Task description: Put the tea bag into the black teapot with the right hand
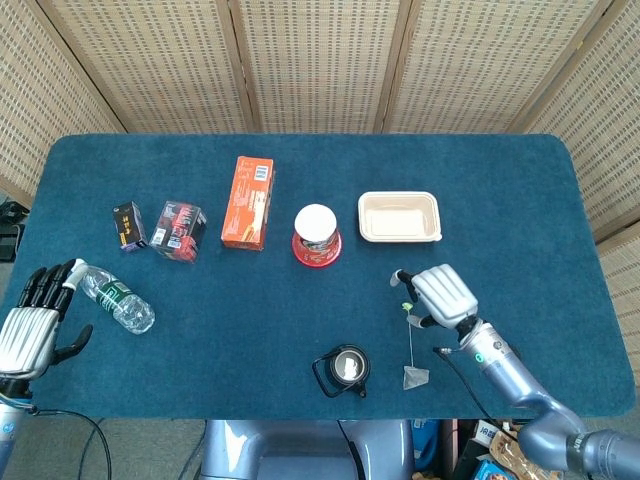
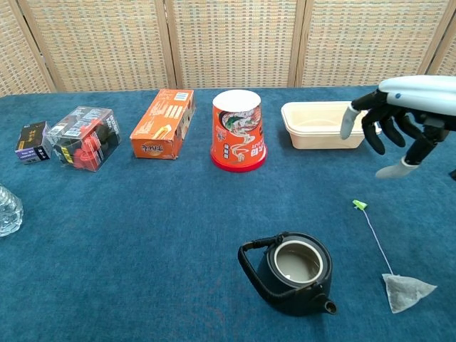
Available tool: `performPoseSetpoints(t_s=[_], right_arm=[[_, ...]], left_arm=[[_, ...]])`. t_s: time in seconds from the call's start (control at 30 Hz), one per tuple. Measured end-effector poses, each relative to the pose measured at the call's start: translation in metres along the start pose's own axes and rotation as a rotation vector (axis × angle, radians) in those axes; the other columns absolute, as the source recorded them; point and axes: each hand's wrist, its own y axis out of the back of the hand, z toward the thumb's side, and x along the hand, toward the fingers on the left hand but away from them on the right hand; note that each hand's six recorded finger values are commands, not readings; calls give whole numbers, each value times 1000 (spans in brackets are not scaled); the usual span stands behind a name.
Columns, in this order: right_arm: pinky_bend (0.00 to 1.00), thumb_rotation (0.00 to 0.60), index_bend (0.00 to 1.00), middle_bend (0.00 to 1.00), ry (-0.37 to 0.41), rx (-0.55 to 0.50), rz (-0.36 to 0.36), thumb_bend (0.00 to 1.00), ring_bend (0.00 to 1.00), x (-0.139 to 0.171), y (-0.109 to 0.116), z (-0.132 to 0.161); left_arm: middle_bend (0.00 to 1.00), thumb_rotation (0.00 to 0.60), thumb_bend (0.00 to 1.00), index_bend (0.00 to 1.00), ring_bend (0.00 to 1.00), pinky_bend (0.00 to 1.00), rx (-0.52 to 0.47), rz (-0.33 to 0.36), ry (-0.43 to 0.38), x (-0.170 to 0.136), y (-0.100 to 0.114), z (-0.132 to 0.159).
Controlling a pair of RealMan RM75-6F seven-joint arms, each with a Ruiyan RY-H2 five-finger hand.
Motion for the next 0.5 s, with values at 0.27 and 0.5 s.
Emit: performPoseSetpoints(t_s=[0.27, 0.5], right_arm=[[844, 600, 464, 749, -31, 76, 30, 287, 756, -21, -13, -2], [862, 600, 474, 772, -57, 124, 70, 288, 786, -35, -26, -4]], left_arm=[[0, 600, 377, 0, 0, 0, -4, 2, 5, 1, 0, -1], [0, 600, 377, 0, 0, 0, -5, -2, 9, 1, -1, -3]])
